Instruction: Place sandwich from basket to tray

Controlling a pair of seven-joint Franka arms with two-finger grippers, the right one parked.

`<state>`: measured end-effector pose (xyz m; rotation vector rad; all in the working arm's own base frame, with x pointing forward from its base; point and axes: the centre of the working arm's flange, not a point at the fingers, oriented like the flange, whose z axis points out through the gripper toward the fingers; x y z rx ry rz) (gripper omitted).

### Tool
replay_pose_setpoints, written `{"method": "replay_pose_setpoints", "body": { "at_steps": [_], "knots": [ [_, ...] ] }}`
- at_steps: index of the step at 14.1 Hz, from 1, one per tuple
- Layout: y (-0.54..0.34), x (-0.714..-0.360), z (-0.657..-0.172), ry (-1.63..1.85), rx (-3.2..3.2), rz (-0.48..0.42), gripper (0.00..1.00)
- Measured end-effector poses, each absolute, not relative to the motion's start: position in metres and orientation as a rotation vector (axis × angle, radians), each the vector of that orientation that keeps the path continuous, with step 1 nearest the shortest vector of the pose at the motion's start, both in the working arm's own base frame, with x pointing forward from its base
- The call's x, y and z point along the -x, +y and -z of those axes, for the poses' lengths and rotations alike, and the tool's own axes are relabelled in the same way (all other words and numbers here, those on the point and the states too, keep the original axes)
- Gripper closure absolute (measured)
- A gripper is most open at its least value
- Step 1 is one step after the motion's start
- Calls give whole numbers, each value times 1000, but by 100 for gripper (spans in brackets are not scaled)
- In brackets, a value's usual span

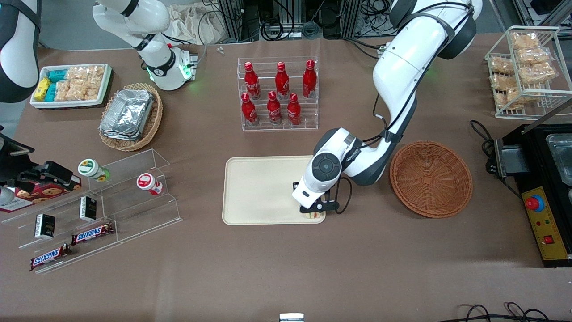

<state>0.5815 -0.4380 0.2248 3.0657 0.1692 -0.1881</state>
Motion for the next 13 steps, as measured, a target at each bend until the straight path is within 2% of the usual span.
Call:
{"method": "replay_pose_setpoints", "body": {
  "at_steps": [4,6,9,13],
  "knots": [
    [-439,-588,-235,181,-3056,160,0],
    [-432,-597,-256,207,-3056,143,0],
    [-389,-622,-317,293,-3072,138,0],
    [-349,-632,-397,358,-3062,55,0]
  ]
}}
